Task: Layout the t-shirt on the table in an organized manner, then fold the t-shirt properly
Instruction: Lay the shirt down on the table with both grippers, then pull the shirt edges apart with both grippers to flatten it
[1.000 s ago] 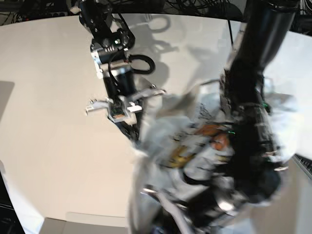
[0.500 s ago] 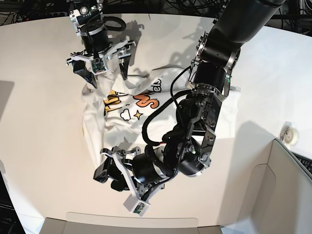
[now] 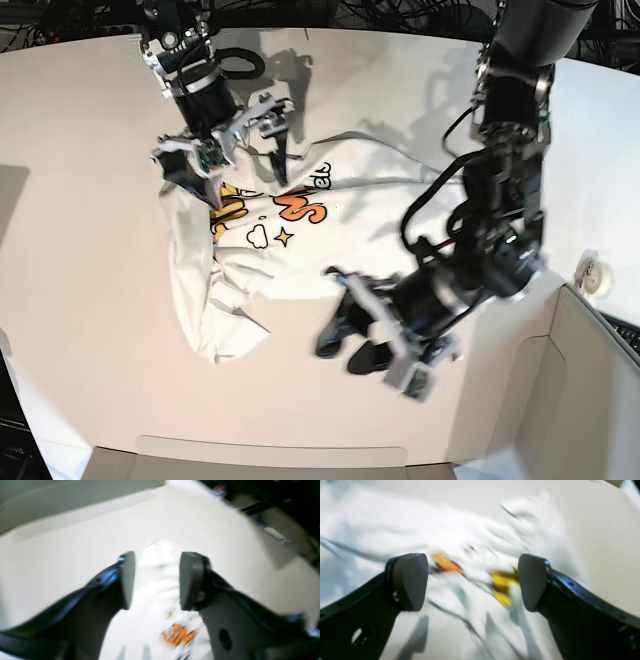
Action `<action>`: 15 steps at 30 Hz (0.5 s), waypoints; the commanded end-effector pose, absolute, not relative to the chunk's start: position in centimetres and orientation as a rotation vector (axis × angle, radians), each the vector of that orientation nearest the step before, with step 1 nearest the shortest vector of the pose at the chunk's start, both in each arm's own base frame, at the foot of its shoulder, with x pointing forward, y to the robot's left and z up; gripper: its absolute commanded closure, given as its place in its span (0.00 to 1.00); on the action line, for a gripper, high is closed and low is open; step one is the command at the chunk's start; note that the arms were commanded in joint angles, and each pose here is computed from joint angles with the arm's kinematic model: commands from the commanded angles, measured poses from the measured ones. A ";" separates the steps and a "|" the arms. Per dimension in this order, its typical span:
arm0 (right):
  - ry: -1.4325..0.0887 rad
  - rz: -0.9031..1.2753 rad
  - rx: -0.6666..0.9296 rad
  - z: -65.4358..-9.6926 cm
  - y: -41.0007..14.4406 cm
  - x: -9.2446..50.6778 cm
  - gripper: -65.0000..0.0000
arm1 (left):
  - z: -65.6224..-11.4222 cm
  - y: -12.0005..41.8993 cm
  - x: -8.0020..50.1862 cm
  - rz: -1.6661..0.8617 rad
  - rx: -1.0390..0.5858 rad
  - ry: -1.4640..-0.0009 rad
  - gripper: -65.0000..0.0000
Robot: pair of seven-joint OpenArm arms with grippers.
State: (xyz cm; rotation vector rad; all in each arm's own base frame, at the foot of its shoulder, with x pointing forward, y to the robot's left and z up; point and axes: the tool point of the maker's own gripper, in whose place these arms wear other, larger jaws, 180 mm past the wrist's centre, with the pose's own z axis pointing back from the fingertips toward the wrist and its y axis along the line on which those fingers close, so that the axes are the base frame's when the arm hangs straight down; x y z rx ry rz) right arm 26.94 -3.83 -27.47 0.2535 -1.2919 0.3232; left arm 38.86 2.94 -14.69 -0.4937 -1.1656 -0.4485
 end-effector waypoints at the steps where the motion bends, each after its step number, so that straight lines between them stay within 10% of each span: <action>1: -1.374 0.311 0.298 -25.0 -3.2 28.1 0.32 | -13.3 4.6 39.0 -0.428 -0.465 -1.226 0.71; 6: -1.399 0.315 0.456 -21.2 0.7 31.0 1.00 | -17.0 10.5 38.3 -0.327 -0.351 -1.150 1.00; 15: -1.109 0.155 0.317 -28.1 -0.8 34.5 1.00 | -28.3 14.0 33.5 -0.254 -0.294 -0.823 0.99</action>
